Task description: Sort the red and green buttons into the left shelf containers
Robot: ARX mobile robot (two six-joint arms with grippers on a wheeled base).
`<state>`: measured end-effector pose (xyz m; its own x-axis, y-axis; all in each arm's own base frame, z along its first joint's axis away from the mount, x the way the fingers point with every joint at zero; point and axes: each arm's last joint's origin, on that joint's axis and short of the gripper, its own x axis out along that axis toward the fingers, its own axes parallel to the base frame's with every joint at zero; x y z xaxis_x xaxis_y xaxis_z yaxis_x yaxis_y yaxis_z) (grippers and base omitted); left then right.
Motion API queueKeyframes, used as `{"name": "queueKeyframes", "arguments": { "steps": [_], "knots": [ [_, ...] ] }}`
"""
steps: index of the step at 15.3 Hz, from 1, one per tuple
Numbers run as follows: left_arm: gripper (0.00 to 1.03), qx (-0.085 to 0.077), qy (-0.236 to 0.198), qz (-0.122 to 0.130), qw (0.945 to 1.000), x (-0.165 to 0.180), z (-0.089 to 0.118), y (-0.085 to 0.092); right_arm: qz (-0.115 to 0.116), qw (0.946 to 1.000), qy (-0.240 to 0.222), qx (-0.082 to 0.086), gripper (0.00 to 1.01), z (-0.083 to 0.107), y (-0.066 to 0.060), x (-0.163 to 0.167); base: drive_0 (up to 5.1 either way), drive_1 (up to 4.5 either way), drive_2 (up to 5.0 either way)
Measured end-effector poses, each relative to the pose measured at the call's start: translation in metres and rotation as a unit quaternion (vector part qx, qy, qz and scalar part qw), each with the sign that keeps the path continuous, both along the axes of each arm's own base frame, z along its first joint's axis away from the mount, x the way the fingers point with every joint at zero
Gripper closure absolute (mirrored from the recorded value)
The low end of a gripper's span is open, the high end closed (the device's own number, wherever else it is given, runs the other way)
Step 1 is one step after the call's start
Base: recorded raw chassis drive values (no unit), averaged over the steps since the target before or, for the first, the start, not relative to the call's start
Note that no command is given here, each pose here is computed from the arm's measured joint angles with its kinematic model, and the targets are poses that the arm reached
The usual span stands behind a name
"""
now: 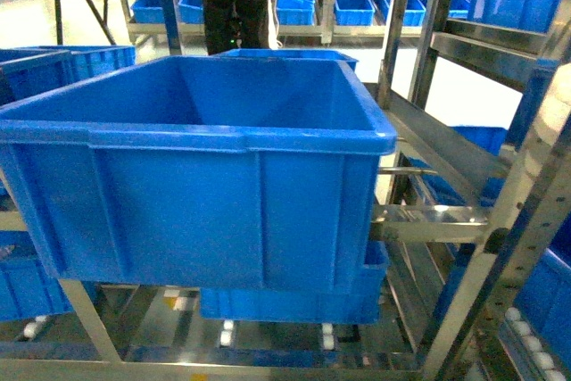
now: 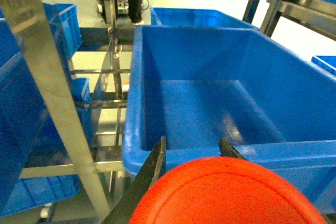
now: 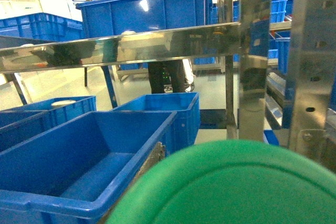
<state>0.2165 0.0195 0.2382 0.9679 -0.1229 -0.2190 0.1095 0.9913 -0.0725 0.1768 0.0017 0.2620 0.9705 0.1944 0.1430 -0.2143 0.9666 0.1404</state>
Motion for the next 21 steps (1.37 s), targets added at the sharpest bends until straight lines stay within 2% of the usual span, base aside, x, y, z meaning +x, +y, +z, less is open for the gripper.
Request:
{"name": "queueKeyframes", "arguments": {
  "steps": [13,15,16,17,19,20,21],
  "knots": [
    [0.77,0.000,0.001,0.000,1.0000,0.0001,-0.0003,-0.0001,0.000,1.0000,0.003,0.000,0.75,-0.0007,0.0000,0.0004,-4.7,3.67,1.2],
    [0.77,0.000,0.003,0.002,1.0000,0.0003,-0.0009,0.0004,0.002,1.0000,0.003,0.000,0.75,-0.0009,0.0003,0.0010,0.0,0.00,0.0],
    [0.77,0.001,0.007,0.012,0.9999,0.0003,-0.0022,0.0029,0.007,1.0000,0.003,0.000,0.75,-0.0007,0.0012,0.0006,0.0,0.00,0.0],
    [0.77,0.000,-0.001,0.002,1.0000,0.0001,-0.0002,0.0003,0.002,1.0000,0.007,0.000,0.75,-0.0016,0.0008,0.0011,0.0,0.00,0.0],
    [0.77,0.000,0.001,-0.002,1.0000,0.0002,-0.0006,-0.0005,0.003,1.0000,0.004,0.000,0.75,-0.0010,0.0009,0.0009,0.0,0.00,0.0],
    [0.77,0.000,0.001,-0.002,1.0000,0.0002,-0.0007,-0.0005,0.004,1.0000,0.008,0.003,0.75,-0.0018,0.0009,0.0014,0.0,0.00,0.0],
    [0.77,0.000,0.002,0.001,1.0000,0.0002,-0.0007,0.0001,0.007,0.9996,0.024,0.013,0.75,-0.0030,0.0010,0.0087,0.0,0.00,0.0]
  ]
}}
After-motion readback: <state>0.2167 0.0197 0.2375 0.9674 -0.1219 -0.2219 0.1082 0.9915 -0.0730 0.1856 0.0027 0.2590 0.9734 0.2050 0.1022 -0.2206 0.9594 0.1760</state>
